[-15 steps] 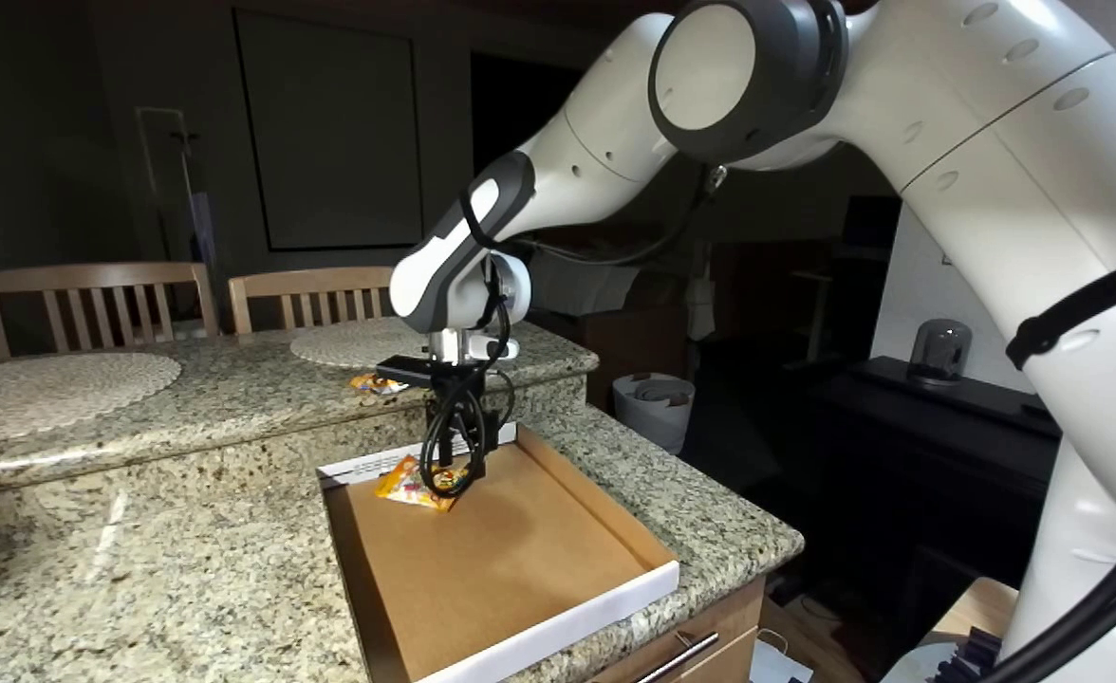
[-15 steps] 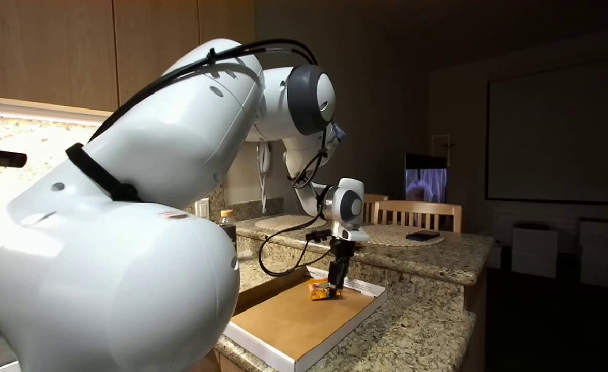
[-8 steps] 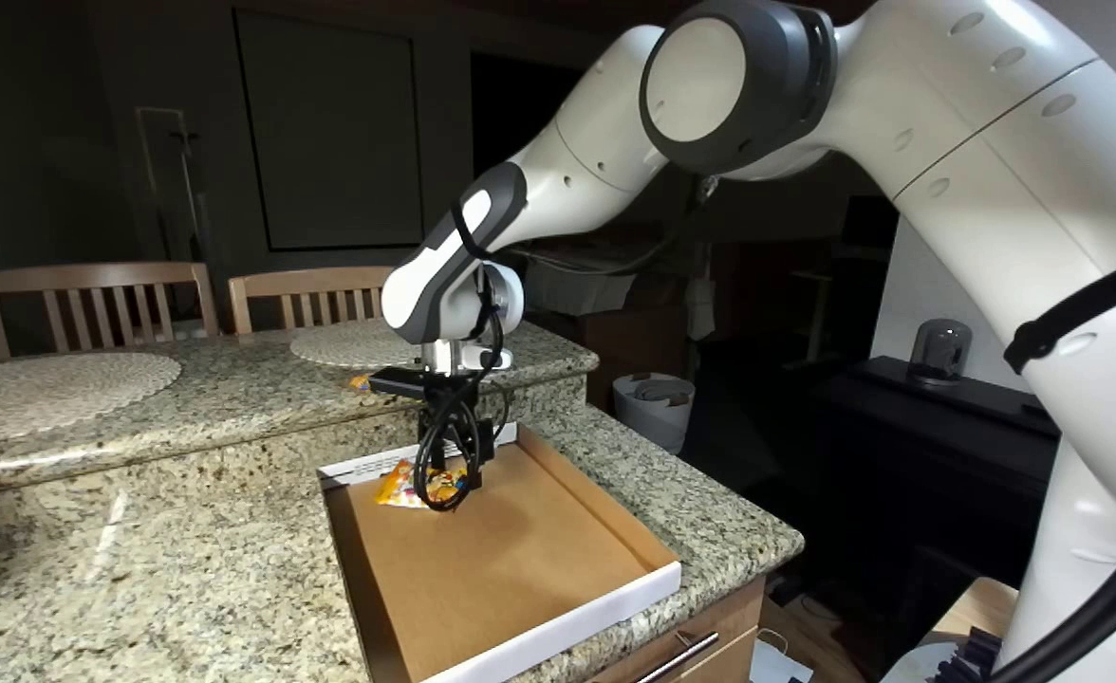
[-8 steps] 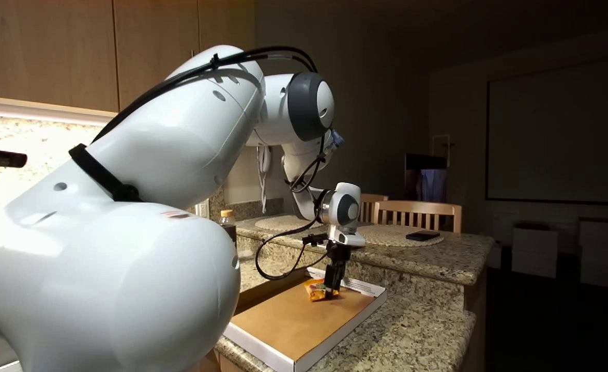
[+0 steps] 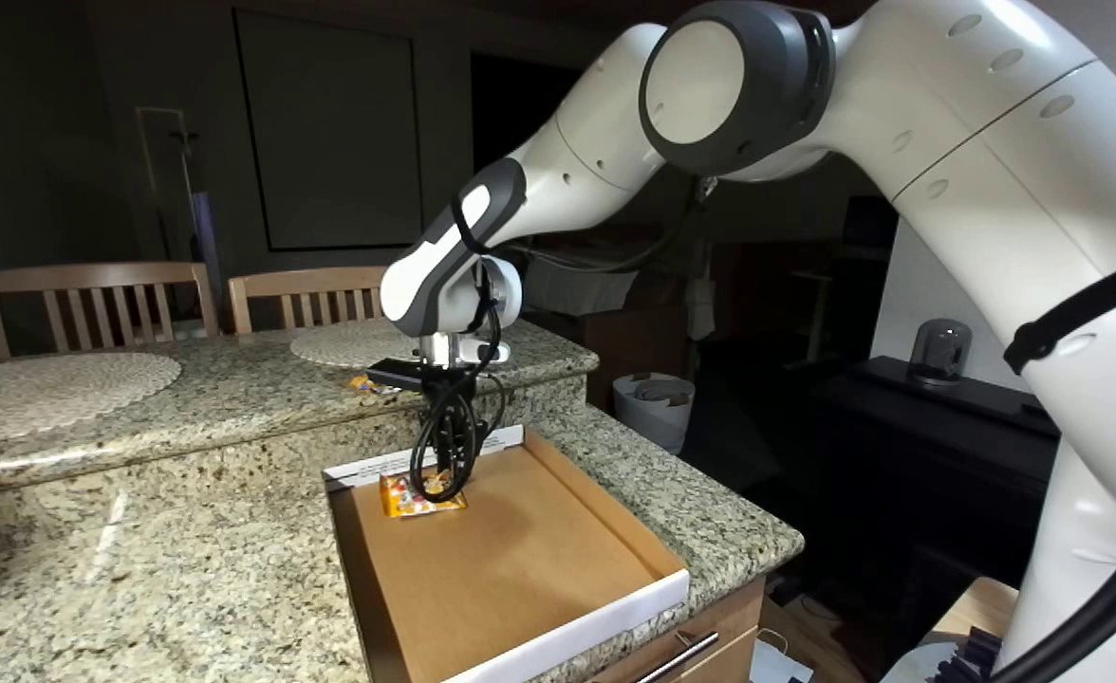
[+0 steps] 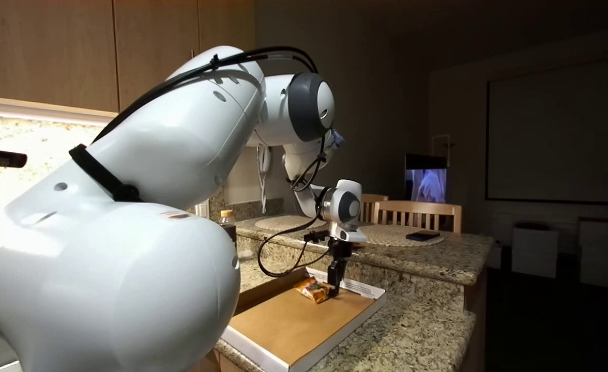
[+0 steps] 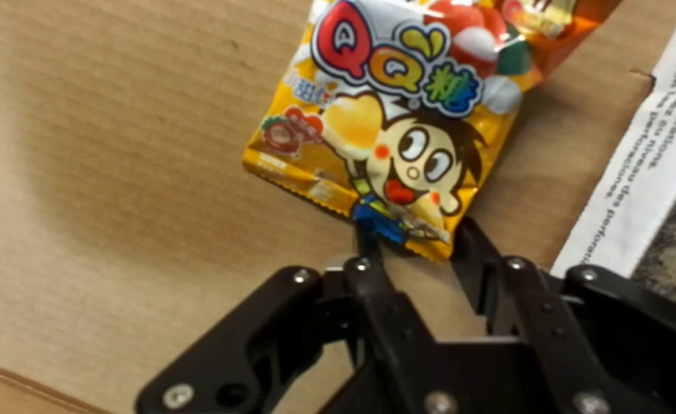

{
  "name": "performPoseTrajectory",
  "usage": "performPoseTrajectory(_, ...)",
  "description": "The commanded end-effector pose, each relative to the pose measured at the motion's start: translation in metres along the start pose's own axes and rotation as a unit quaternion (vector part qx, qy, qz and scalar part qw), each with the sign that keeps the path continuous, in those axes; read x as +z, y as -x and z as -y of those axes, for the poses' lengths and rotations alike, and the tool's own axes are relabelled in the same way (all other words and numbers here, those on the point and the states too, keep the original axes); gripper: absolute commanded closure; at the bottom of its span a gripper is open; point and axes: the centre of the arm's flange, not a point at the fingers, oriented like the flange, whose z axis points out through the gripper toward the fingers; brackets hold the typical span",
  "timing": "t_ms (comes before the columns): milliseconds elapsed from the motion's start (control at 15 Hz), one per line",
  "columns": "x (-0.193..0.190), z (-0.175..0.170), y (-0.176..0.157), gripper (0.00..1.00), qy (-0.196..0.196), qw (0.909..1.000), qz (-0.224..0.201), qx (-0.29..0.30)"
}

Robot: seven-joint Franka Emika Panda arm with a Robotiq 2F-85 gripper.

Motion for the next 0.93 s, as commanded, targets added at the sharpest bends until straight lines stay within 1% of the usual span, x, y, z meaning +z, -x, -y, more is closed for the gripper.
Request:
performPoseTrajectory(0, 0.002, 0.0, -0.002, 0.93, 0.007, 0.9999, 0.0, 0.008)
performPoseTrajectory(67, 0.002, 0.0, -0.003, 0.99, 0.007, 0.9999, 0.0, 0.01)
performPoseTrajectory(667, -0.007, -0.013, -0.007, 1.0, 0.0, 0.9999, 0.01, 0.004)
performPoseTrajectory(733, -0.009, -0.015, -0.006, 0.74, -0.003, 0.9999, 0.011, 0.0)
performPoseTrajectory(800, -0.011, -0.015, -0.006, 0.73, -0.006, 0.9999, 0.011, -0.001)
performPoseTrajectory(867, -0.013, -0.015, -0.004, 0.68, -0.008, 0.9999, 0.012, -0.004)
